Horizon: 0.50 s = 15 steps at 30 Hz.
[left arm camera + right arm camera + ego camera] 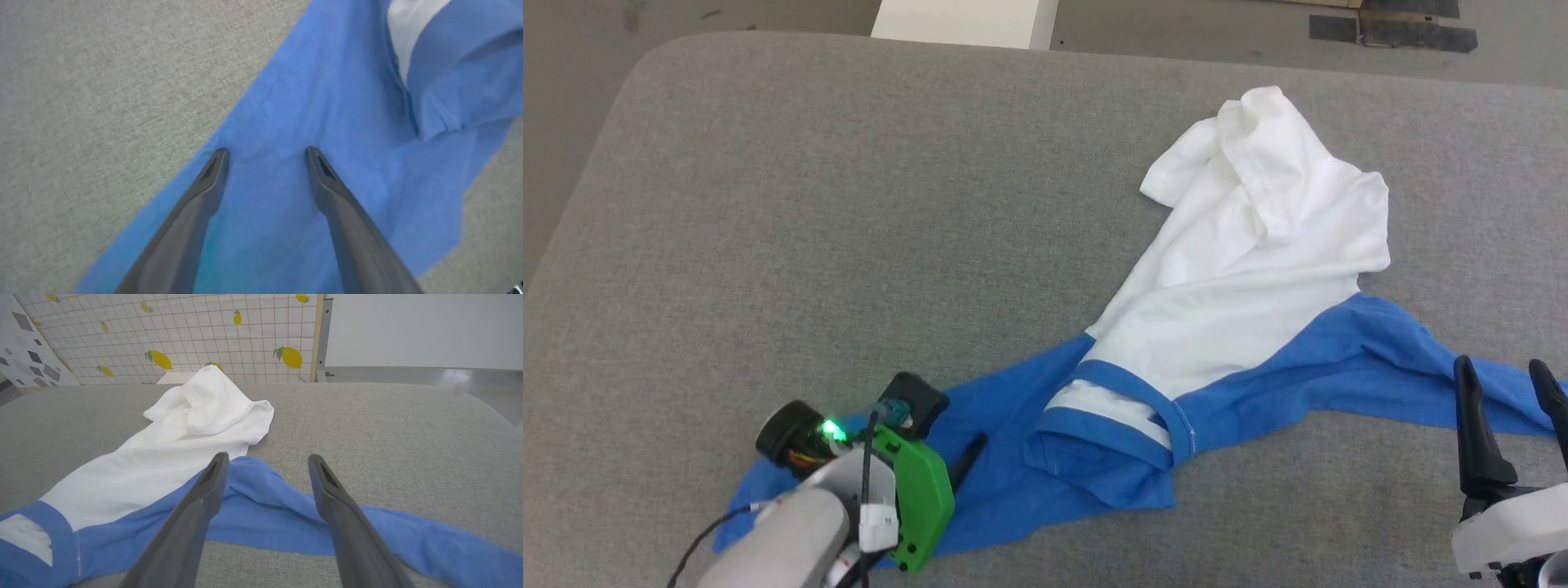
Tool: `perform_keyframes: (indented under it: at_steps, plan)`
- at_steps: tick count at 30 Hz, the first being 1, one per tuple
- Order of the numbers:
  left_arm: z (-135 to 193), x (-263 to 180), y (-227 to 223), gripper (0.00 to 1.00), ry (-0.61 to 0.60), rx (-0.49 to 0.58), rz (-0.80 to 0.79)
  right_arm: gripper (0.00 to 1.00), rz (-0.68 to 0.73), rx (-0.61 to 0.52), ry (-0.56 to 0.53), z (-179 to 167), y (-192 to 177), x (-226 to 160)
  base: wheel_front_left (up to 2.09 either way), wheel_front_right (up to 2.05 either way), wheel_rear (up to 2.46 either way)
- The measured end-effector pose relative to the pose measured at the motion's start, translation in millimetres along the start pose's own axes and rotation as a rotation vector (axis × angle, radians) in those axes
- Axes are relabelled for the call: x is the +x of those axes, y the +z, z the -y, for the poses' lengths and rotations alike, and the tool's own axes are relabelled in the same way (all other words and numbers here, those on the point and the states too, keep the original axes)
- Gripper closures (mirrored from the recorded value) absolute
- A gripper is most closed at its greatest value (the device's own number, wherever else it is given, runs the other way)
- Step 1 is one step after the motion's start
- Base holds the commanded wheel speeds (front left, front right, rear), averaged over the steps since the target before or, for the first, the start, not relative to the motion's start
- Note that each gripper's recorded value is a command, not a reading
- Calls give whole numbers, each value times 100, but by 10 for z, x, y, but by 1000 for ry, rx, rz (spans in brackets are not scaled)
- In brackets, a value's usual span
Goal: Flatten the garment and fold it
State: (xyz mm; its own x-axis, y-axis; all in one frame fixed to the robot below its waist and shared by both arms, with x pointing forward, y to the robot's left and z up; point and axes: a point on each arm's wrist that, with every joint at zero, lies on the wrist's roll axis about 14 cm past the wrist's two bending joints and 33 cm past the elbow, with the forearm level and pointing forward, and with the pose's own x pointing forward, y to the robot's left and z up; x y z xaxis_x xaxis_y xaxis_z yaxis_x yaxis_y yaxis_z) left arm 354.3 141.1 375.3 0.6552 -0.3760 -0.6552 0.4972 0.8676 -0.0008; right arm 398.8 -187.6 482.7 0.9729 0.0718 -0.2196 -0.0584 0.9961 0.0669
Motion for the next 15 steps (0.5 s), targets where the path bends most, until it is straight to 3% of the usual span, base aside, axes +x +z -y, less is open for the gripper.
perform_keyframes:
  at_steps: [1,2,3,9,15]
  plan:
    - [-11,38,-18,10,-9,11,-17,0,-6,0,-4,14,-13,4,0,0,0]
    - [-32,68,-7,80,-12,18,-20,0,-9,1,-7,23,-18,11,0,0,0]
    - [-36,107,28,100,-18,20,-12,0,-9,0,-12,39,-19,14,0,0,0]
    - [-244,168,412,100,44,-25,141,0,-13,-2,-30,98,-29,2,0,0,0]
    - [-942,-143,1030,100,293,-30,365,0,-5,-1,-27,89,-4,-4,0,0,0]
